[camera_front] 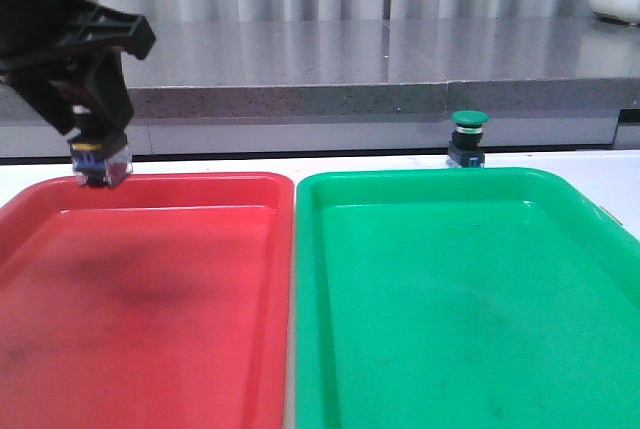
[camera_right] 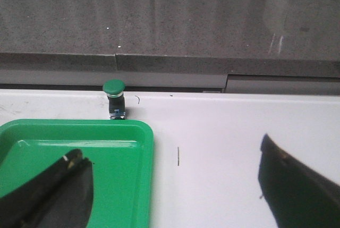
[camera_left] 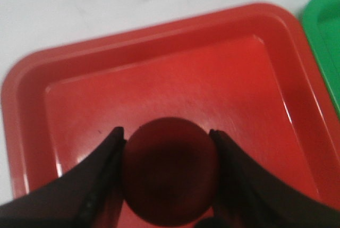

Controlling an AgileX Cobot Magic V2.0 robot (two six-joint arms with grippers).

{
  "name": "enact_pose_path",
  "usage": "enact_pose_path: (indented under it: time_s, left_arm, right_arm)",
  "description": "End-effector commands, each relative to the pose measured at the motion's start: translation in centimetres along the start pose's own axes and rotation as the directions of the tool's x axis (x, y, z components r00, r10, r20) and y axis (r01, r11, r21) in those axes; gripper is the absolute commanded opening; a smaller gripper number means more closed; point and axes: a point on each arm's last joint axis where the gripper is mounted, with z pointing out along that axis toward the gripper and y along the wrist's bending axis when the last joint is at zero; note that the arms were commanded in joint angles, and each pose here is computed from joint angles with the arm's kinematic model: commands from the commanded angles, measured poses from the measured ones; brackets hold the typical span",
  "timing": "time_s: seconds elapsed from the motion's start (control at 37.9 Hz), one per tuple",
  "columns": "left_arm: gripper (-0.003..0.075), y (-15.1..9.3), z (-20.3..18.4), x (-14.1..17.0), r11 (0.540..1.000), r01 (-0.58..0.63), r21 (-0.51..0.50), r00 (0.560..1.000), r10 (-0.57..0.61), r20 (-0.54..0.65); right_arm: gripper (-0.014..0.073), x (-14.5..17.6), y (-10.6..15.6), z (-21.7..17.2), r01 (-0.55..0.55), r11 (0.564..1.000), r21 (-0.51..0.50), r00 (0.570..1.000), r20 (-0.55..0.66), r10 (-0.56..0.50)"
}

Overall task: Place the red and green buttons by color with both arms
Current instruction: 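Lower the red-capped button into the red tray and release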

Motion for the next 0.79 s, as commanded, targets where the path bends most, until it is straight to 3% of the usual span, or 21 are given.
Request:
enact_pose_path:
  time_s: [0.0, 0.21, 0.29, 0.58, 0.76]
  left_arm:
    - [0.0044, -1.8, -0.7, 1.1, 0.999, -0.017, 0.046, 0.999, 0.014, 0.05]
    - [0.0082, -2.7, 1.4, 4.9, 0.997, -0.015, 0.078, 0.999, 0.013, 0.033]
    - [0.0145, -2.7, 1.4, 5.0, 0.997, -0.012, 0.079, 0.999, 0.01, 0.036]
    - [0.0511, -3.2, 1.1, 5.1, 0.996, -0.024, 0.09, 0.999, 0.02, 0.042]
    - [0.0565, -3.3, -1.2, 3.9, 0.994, -0.033, 0.105, 0.993, 0.02, 0.12]
  right_arm:
    - [0.0644, -1.8, 0.0, -0.2, 0.011, 1.0, 0.006, 0.994, 0.106, -0.011]
    - [0.0644, -1.8, 0.0, -0.2, 0.011, 1.0, 0.006, 0.994, 0.106, -0.011]
    - [0.0644, -1.8, 0.0, -0.2, 0.011, 1.0, 0.006, 0.994, 0.106, -0.011]
    - [0.0644, -1.8, 0.0, -0.2, 0.011, 1.0, 0.006, 0.994, 0.106, -0.011]
    - [0.0644, -1.8, 0.0, -0.2, 0.011, 1.0, 0.006, 0.994, 0.106, -0.011]
